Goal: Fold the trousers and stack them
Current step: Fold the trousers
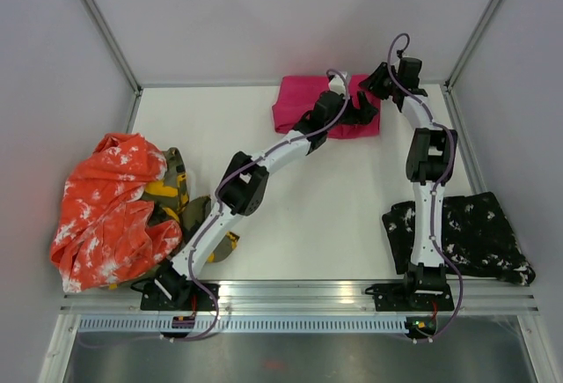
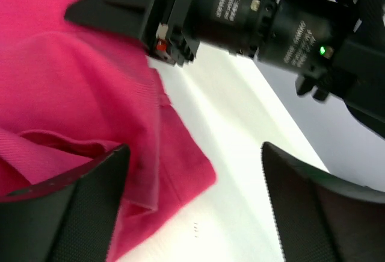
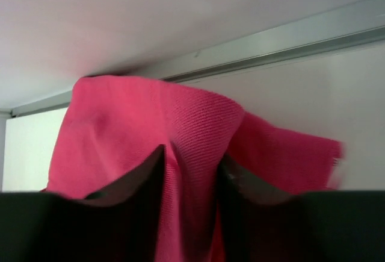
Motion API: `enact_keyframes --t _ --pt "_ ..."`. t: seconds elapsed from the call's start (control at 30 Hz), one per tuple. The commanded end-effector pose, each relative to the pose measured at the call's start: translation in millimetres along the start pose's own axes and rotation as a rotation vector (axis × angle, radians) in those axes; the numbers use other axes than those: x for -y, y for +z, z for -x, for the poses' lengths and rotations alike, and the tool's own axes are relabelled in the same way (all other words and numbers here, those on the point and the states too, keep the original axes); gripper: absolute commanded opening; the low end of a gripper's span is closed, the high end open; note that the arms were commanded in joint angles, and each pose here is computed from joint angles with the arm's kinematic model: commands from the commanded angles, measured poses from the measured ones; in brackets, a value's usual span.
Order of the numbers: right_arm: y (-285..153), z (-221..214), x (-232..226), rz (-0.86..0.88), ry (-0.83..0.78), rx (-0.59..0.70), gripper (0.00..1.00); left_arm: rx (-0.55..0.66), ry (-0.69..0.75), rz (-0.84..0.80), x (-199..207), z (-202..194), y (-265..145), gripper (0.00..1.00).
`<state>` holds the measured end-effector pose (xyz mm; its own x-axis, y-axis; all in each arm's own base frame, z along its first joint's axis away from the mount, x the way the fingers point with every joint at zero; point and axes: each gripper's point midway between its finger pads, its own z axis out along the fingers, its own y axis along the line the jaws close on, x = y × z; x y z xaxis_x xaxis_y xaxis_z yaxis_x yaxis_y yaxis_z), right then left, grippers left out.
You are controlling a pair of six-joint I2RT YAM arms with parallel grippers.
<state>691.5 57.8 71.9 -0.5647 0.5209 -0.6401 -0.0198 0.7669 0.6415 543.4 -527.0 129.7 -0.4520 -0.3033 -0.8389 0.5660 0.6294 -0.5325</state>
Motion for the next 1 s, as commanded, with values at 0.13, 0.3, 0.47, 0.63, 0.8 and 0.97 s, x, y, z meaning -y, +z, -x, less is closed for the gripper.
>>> enact_keyframes --t 0.13,0.3,0.47,0.63,0.8,0.97 --pt "-52.9 80.6 -39.4 0.042 -0.168 0.124 0.82 0.064 -0.027 -0.029 51.5 99.1 -46.4 1.00" --pt "-87.0 97.8 -55.9 0.008 -0.181 0.123 0.97 0.052 0.007 0.141 17.7 135.8 -96.4 1.00" --pt "-116.2 59.7 -70.9 0.023 -0.045 0.004 0.86 0.021 0.078 0.475 -63.6 141.8 -131.0 0.99" --pt "-127.0 -9.9 -49.5 -0.143 -0.047 -0.141 0.81 -0.103 -0.026 0.588 -120.1 118.0 -158.1 0.93" --pt "-133.4 -63.3 -47.9 -0.183 -0.004 -0.267 0.77 -0.157 -0.026 0.607 -149.0 109.1 -169.8 0.91" --pt "-125.0 -90.9 -63.0 -0.211 -0.066 -0.298 0.77 -0.216 -0.039 0.590 -160.7 87.3 -166.6 0.90"
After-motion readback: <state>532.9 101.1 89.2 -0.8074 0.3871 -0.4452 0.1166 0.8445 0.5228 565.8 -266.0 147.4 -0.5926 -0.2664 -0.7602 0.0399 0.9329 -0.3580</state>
